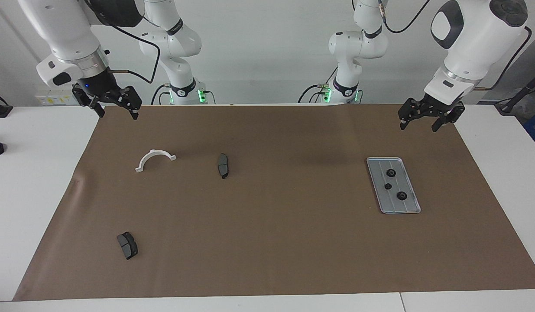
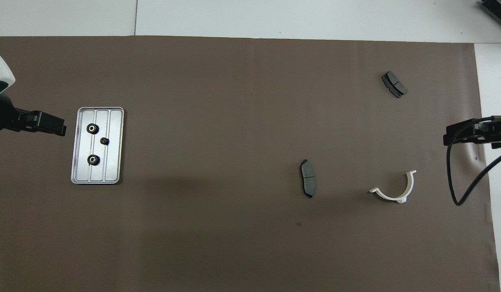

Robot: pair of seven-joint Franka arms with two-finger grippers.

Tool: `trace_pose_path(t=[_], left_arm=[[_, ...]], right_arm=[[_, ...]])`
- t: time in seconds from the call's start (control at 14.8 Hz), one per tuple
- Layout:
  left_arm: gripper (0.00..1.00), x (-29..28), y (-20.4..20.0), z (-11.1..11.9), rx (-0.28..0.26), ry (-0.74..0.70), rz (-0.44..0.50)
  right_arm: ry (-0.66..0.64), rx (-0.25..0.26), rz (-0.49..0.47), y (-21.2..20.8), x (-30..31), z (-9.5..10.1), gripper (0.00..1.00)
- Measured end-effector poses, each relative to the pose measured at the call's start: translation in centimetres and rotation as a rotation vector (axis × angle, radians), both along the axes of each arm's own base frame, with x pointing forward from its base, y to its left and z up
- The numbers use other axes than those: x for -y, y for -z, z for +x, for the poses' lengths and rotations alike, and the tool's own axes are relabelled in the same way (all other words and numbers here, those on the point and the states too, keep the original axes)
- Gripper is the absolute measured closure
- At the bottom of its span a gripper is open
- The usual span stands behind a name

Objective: Pick bearing gear from pile to tray

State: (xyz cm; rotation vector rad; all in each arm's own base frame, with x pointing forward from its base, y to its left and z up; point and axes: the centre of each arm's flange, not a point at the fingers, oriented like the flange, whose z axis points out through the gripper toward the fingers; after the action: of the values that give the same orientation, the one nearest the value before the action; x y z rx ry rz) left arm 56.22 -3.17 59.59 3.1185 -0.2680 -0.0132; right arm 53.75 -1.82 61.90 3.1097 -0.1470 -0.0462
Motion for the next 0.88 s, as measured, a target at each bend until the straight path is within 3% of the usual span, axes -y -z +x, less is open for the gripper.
trace_pose_path(t=[0.88], left_arm=[[0.0,0.7,0.1,-1.1,-0.015,0.013,0.0]], right_arm=[[0.0,0.0,0.0,0.0,0.0,0.0,0.0]])
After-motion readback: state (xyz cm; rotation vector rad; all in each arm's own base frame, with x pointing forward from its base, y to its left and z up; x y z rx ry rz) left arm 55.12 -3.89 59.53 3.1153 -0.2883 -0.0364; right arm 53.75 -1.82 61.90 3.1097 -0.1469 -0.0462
